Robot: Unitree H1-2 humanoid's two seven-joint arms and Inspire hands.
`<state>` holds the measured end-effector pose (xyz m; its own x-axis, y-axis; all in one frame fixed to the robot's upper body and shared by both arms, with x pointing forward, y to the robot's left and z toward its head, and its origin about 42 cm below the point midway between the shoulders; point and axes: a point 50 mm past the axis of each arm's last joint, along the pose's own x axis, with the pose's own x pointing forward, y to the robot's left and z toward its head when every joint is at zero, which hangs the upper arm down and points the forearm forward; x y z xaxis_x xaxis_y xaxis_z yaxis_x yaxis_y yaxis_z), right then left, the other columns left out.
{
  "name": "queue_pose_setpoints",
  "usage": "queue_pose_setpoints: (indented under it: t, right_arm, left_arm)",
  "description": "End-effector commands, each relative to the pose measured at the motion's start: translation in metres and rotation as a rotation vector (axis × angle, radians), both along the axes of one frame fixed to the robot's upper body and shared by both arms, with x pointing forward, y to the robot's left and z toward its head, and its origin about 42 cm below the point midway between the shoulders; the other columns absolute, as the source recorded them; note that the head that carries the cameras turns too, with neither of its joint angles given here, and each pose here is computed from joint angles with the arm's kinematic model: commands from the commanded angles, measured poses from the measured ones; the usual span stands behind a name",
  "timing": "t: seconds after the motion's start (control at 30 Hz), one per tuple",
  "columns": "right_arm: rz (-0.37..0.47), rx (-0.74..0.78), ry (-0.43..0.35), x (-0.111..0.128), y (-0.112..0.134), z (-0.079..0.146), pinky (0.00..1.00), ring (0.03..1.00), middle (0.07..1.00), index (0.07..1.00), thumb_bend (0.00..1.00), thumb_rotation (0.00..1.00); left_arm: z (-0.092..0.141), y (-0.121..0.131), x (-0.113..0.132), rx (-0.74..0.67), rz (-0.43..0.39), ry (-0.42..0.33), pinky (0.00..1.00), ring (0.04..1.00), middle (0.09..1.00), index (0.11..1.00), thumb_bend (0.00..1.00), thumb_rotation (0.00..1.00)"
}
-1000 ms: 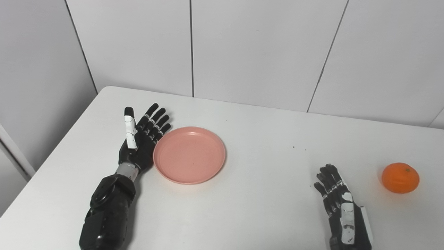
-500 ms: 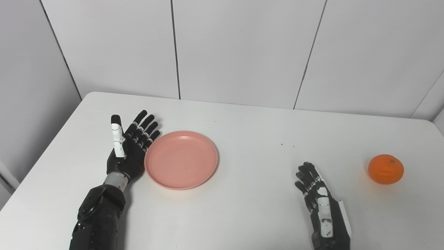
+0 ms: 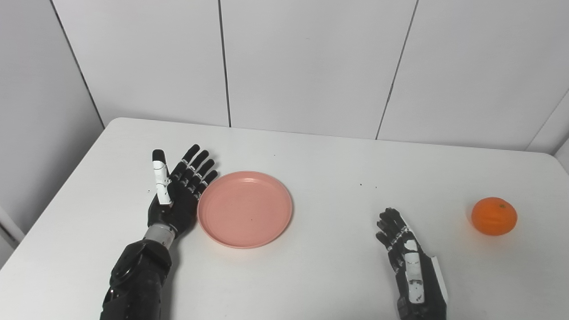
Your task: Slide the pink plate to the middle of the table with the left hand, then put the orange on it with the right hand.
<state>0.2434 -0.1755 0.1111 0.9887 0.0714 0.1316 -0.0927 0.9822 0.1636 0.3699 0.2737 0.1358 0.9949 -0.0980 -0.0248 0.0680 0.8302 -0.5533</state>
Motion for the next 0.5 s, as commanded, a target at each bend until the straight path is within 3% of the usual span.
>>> queue_pose_setpoints:
  t: [0.0, 0.47]
  right_arm:
    - [0.005, 0.021, 0.068, -0.009, 0.006, -0.016, 0.91, 0.898, 0.887, 0.874, 0.87, 0.94]
    - [0.009, 0.011, 0.072, -0.008, 0.008, -0.014, 0.90, 0.900, 0.886, 0.875, 0.88, 0.95]
  left_arm:
    - [-0.014, -0.008, -0.006, -0.003, -0.028, 0.094, 0.92, 0.913, 0.904, 0.866, 0.96, 0.91]
    - [-0.014, -0.036, -0.001, -0.017, -0.022, 0.107, 0.86, 0.876, 0.869, 0.823, 0.96, 0.89]
